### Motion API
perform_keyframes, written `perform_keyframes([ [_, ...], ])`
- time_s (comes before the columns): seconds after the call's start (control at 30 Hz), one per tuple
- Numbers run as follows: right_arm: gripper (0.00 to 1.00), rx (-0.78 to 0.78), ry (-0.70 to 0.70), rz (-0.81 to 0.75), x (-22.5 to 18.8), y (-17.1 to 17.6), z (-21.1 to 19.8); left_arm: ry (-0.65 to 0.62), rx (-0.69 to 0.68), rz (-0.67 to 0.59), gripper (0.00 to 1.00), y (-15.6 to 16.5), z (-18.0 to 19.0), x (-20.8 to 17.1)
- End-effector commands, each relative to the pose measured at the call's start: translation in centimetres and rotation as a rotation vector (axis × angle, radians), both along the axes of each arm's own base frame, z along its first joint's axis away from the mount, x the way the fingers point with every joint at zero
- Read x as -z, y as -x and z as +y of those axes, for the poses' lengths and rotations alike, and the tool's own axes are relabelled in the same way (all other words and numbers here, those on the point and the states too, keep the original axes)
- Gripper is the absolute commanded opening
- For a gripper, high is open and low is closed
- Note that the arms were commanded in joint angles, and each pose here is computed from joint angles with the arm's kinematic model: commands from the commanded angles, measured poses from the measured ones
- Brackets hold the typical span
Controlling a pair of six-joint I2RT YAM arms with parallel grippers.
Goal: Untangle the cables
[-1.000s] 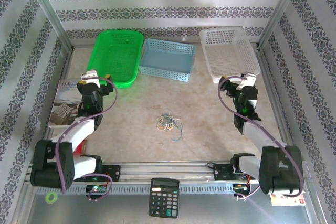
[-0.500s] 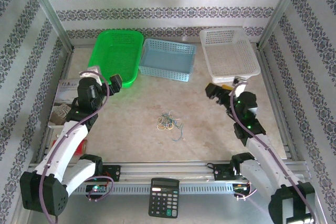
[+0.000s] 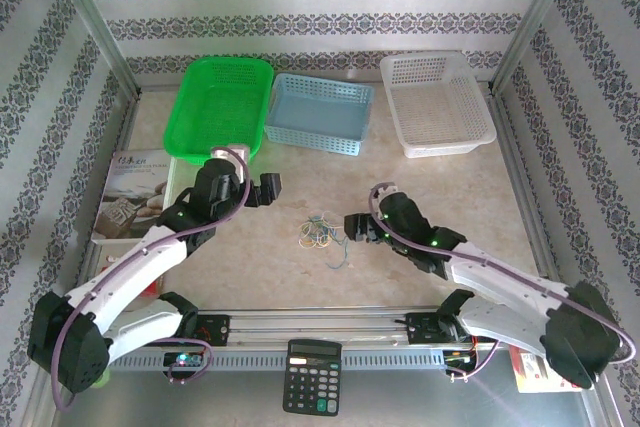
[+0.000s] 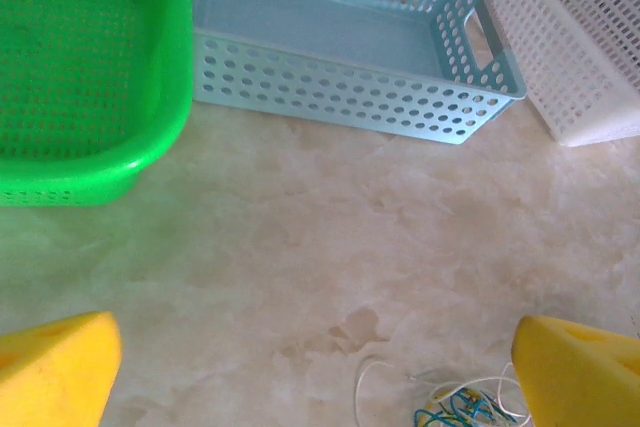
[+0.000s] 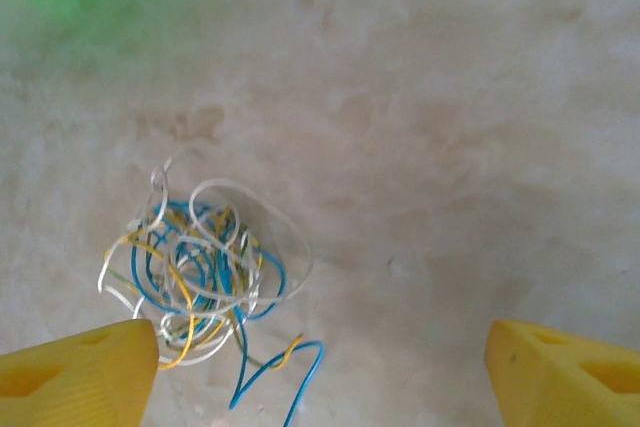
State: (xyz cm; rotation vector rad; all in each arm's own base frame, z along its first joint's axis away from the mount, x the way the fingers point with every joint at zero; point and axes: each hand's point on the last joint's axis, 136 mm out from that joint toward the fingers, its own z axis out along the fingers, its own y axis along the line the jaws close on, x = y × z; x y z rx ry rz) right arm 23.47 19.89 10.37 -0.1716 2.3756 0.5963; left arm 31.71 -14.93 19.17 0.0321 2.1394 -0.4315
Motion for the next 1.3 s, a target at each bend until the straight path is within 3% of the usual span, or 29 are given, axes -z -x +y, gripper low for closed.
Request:
perform_keyframes([
  [0.0, 0.79, -0.094, -0.071, 0.071, -0.6, 1.0, 3.2, 0.009, -0.052, 0.048, 1.00, -0.1, 0.0, 1.3],
  [0.13, 0.76, -0.157, -0.085, 0.145, 0.7, 2.5, 5.8, 0.003, -0.062, 0.108, 1.00, -0.3, -0.6, 2.9],
  [0.4, 0.73, -0.161, -0.088, 0.213, 2.6, 2.9, 8.2, 0.017, -0.090, 0.114, 1.00, -0.2, -0.5, 3.3],
  [0.93, 0.66, -0.199, -0.109, 0.209, 2.0, -3.4, 13.3, 0.089, -0.119, 0.114, 1.00, 0.3, -0.5, 3.7],
  [1.1, 0.66, -0.246, -0.129, 0.231, 1.0, -2.4, 13.0, 0.090, -0.107, 0.127, 1.00, 0.3, -0.8, 3.9],
  [1.27, 0.68, -0.231, -0.126, 0.250, 0.4, 0.4, 10.1, 0.107, -0.092, 0.128, 1.00, 0.2, -1.3, 3.8],
])
